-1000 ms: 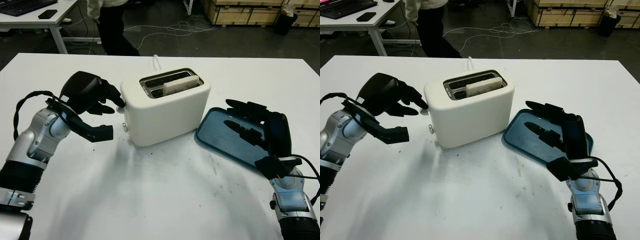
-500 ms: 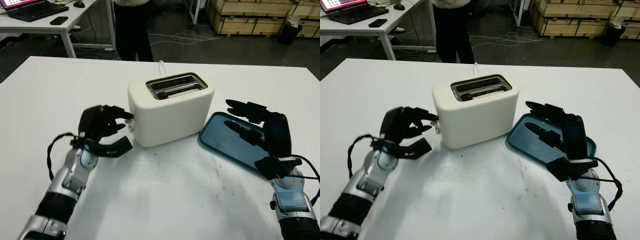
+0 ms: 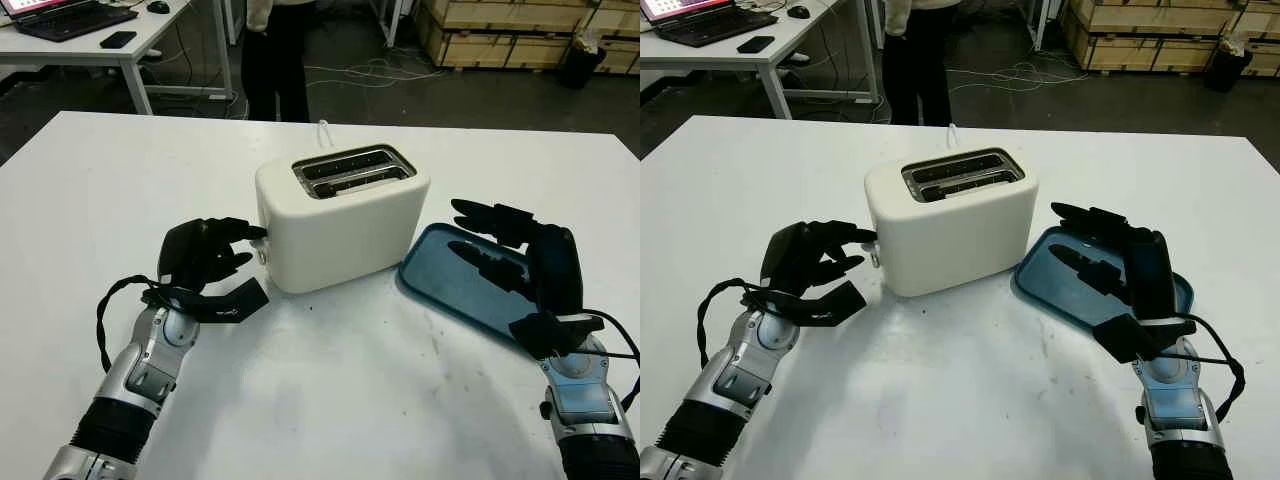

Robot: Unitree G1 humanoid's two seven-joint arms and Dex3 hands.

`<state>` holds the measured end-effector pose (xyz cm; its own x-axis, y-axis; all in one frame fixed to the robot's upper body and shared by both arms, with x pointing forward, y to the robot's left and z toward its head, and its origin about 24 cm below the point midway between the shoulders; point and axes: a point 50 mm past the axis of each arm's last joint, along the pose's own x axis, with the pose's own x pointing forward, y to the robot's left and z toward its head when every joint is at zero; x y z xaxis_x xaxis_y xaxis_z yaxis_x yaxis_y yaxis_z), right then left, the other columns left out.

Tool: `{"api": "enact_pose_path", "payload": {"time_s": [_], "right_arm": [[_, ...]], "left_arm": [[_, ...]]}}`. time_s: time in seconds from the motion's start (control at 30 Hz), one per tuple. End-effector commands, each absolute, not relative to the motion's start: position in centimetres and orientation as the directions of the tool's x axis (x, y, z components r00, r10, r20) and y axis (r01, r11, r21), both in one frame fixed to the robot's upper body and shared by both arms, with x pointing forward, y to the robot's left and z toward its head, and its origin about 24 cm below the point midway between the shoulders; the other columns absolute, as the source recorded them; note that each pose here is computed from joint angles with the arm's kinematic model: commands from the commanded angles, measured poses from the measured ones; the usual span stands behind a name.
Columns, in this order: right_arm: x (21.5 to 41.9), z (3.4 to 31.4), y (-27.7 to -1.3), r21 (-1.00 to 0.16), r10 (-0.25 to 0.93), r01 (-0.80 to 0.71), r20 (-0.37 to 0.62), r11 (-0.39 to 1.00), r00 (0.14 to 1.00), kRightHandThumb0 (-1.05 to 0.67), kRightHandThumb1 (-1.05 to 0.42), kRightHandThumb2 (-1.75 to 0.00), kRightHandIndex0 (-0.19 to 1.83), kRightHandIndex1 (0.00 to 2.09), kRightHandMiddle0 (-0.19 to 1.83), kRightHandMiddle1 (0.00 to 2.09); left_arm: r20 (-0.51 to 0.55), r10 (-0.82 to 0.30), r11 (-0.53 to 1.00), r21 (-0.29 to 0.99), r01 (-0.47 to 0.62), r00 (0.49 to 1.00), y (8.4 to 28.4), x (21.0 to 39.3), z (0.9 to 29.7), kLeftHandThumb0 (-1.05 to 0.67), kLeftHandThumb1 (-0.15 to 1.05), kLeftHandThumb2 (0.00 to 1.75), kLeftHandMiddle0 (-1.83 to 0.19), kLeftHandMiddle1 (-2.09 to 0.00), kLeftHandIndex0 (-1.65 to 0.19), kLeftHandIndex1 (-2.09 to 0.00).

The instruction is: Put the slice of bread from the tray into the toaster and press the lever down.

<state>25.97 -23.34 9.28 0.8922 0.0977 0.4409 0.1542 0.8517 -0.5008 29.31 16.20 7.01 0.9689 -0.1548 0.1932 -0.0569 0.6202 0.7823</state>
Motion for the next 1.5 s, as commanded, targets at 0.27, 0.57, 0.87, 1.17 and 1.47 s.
{"api": "enact_pose_path", "payload": {"time_s": [0.27, 0.57, 0.87, 1.17, 1.47], "right_arm": [[26.0, 9.6, -23.0, -0.496, 0.103, 0.155, 0.453, 0.854, 0.886, -0.3, -0.82, 0.0, 1.05, 0.0, 0.95, 0.0], [25.8, 9.5, -23.2, -0.508, 0.102, 0.155, 0.442, 0.847, 0.891, -0.34, -0.83, 0.0, 1.06, 0.0, 0.95, 0.0], [25.7, 9.0, -23.6, -0.519, 0.098, 0.157, 0.429, 0.84, 0.898, -0.3, -0.82, 0.0, 1.06, 0.0, 0.95, 0.0], [25.7, 9.3, -23.5, -0.526, 0.104, 0.158, 0.434, 0.836, 0.895, -0.3, -0.82, 0.0, 1.05, 0.0, 0.95, 0.0], [25.7, 9.3, -23.9, -0.529, 0.092, 0.165, 0.426, 0.832, 0.9, -0.29, -0.81, 0.0, 1.06, 0.0, 0.95, 0.0]], "left_arm": [[-0.077, -0.447, 0.459, 0.835, 0.302, 0.891, 11.2, 28.3, 4.7, 0.0, 0.8, 0.01, -0.86, -1.17, -1.25, -0.01], [-0.235, -0.457, 0.398, 0.809, 0.433, 0.858, 8.1, 26.7, 1.8, -0.02, 0.83, 0.0, -0.83, -1.11, -1.22, 0.0], [-0.311, -0.453, 0.44, 0.737, 0.513, 0.836, 6.5, 25.1, -1.1, -0.03, 0.88, 0.01, -0.69, -1.2, -1.18, 0.0], [-0.295, -0.467, 0.423, 0.754, 0.503, 0.834, 6.8, 25.3, -0.9, -0.02, 0.87, 0.0, -0.75, -1.19, -1.2, -0.01], [-0.453, -0.443, 0.238, 0.773, 0.588, 0.774, 6.7, 26.0, 0.1, 0.02, 0.78, 0.0, -0.87, -0.81, -1.22, -0.01]]}}
